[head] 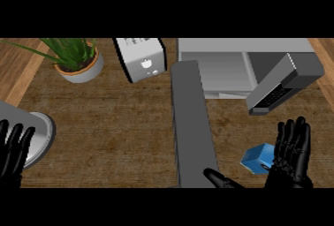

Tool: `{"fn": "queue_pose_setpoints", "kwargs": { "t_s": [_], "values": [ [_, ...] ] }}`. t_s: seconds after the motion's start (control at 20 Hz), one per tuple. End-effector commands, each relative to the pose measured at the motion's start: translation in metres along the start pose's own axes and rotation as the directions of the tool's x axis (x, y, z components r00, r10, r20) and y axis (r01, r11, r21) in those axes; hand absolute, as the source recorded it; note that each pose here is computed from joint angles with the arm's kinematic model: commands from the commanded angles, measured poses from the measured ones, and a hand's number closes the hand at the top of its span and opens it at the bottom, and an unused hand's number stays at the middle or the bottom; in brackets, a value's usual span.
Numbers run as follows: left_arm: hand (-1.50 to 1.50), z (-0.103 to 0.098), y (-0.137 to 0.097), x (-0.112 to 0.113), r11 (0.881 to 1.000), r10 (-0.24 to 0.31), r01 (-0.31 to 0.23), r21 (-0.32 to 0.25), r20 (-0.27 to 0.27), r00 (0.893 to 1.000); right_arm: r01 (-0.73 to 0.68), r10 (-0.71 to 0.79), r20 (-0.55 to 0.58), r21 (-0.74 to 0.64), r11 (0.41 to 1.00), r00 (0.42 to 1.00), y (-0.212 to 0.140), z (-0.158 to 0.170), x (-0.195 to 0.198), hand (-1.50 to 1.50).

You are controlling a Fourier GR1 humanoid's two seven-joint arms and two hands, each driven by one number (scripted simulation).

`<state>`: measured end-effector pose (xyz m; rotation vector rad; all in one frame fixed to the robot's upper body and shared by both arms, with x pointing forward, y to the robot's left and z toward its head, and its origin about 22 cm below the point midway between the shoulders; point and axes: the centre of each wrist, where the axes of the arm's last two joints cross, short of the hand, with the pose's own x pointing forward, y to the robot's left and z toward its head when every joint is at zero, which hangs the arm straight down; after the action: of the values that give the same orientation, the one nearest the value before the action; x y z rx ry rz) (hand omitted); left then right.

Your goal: Pick up the milk, place it into the microwave and close the microwave

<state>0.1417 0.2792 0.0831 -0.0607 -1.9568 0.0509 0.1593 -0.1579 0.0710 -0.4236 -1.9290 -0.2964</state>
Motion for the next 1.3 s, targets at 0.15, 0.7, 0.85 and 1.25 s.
{"fn": "queue_pose_setpoints", "kwargs": {
  "t_s": [0.15,0.7,0.85,1.25],
  "values": [
    [-1.50,0.016,-0.003,-0.006,1.000,0.000,0.000,-0.014,-0.007,1.000,-0.032,0.028,-0.052,-0.075,0.997,0.998,-0.040,-0.010,-0.030,-1.50],
    [-1.50,0.038,0.003,0.000,1.000,0.003,-0.003,-0.013,0.001,1.000,-0.086,0.078,-0.102,-0.081,0.993,0.992,-0.080,0.040,-0.082,-1.50],
    [-1.50,0.012,0.001,0.003,1.000,0.008,-0.008,-0.016,0.001,1.000,-0.072,0.064,-0.105,-0.073,0.995,0.992,-0.079,0.030,-0.102,-1.50],
    [-1.50,0.023,0.010,0.006,1.000,0.006,-0.006,-0.014,0.007,1.000,-0.112,0.111,-0.046,-0.027,0.993,0.993,-0.085,0.032,-0.141,-1.50]
  ]
}}
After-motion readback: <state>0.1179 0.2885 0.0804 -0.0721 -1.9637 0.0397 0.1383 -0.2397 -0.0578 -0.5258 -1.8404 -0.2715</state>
